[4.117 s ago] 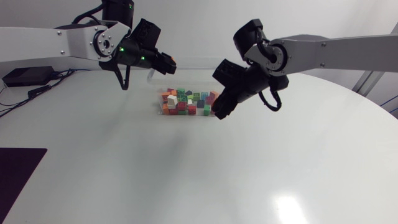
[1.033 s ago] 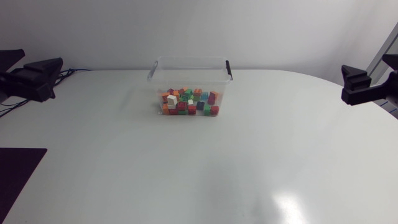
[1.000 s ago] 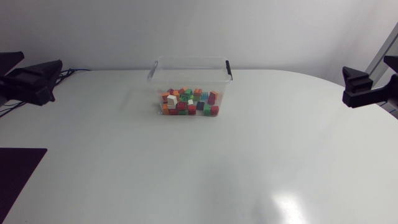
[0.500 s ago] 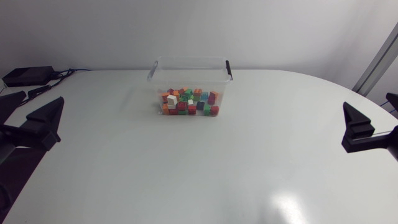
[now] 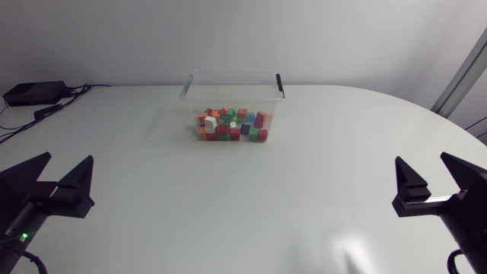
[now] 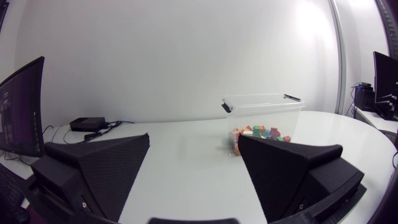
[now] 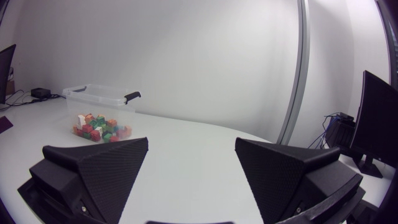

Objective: Place the duplo bricks in the container

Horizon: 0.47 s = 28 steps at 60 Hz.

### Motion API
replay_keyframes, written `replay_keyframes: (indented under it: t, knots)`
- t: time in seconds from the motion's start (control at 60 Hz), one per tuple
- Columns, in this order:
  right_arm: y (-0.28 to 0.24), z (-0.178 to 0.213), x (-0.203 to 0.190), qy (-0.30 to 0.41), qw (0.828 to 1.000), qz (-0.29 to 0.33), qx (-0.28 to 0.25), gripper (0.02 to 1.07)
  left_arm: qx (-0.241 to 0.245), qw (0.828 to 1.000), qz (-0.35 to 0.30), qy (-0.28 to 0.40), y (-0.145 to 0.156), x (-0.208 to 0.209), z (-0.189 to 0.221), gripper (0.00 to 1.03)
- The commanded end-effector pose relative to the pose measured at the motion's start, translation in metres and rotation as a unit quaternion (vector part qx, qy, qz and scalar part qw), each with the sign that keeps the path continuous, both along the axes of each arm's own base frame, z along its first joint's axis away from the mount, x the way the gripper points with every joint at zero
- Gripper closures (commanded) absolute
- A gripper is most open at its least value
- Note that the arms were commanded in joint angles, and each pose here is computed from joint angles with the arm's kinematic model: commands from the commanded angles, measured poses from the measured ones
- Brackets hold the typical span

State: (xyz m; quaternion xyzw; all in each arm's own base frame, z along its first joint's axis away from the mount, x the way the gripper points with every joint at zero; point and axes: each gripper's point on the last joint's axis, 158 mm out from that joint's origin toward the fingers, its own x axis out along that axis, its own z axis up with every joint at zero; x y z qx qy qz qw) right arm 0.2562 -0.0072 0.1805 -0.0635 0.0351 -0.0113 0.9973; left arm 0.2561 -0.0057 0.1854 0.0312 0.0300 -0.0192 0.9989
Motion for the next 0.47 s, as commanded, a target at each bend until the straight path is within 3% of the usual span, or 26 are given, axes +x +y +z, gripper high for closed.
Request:
replay_keyframes:
  t: [0.0, 0.15, 0.45]
  knots:
    - [0.002, -0.013, -0.001, -0.003, 0.999, 0.000, 0.033, 0.06, -0.020, 1.000, 0.005, 0.000, 0.001, -0.001, -0.015, 0.04]
    - [0.005, -0.031, -0.002, -0.007, 0.998, 0.005, 0.064, 0.06, -0.031, 0.999, 0.012, 0.001, 0.002, -0.002, -0.035, 0.04]
    - [0.005, -0.031, -0.002, -0.007, 0.998, 0.005, 0.064, 0.06, -0.031, 0.999, 0.012, 0.001, 0.002, -0.002, -0.035, 0.04]
